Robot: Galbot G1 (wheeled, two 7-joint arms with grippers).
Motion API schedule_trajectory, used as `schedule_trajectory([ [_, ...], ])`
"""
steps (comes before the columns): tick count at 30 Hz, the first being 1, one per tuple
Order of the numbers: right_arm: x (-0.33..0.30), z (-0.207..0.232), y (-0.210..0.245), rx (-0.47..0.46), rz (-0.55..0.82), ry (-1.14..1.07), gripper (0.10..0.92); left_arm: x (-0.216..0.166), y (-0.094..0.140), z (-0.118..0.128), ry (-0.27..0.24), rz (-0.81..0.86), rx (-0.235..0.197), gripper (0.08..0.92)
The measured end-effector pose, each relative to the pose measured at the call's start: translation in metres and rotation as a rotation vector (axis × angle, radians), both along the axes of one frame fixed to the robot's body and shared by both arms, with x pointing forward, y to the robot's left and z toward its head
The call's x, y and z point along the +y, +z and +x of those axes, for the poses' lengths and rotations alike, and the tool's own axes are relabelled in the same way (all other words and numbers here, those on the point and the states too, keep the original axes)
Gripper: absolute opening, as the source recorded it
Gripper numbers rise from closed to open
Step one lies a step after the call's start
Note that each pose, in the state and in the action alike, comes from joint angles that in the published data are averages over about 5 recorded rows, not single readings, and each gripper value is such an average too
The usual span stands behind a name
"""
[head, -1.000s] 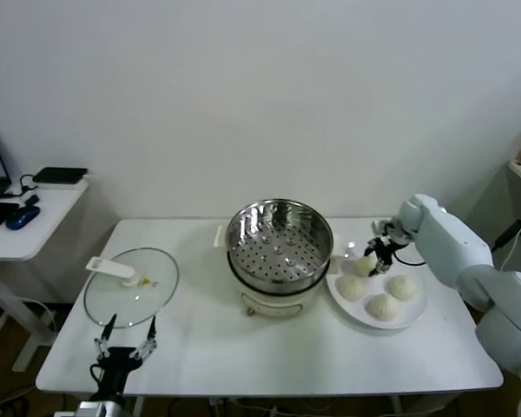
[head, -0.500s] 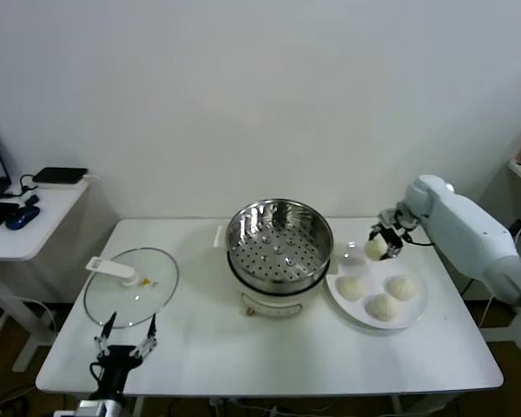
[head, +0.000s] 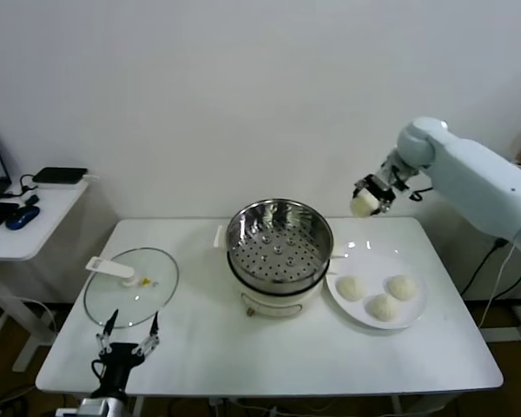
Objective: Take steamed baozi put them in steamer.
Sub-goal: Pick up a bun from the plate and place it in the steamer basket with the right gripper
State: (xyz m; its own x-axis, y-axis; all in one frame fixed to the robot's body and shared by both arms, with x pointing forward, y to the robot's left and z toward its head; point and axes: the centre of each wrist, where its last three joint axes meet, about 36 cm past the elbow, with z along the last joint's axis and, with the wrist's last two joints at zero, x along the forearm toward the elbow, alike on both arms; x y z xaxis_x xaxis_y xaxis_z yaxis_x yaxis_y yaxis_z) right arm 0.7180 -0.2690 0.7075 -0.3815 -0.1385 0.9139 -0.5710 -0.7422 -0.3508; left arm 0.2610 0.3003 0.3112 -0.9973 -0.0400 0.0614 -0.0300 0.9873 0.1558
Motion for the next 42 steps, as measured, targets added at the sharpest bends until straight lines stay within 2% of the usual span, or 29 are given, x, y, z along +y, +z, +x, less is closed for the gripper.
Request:
schedule_trajectory([
  [9,0.08,-0.017,0.011,-0.02,-0.067,0.199,0.662,-0.001,0.006,0.001,0.002,-0.012,-0.009,0.823],
  [19,0.145,-0.021,-0.022,-0.017,-0.134,0.355,0.662,0.001,0.007,-0.002,0.009,-0.015,-0.01,0.823],
  [42,0.183,0.003,-0.103,-0.015,-0.214,0.427,0.684,0.003,0.008,-0.002,0.016,-0.027,-0.012,0.823],
])
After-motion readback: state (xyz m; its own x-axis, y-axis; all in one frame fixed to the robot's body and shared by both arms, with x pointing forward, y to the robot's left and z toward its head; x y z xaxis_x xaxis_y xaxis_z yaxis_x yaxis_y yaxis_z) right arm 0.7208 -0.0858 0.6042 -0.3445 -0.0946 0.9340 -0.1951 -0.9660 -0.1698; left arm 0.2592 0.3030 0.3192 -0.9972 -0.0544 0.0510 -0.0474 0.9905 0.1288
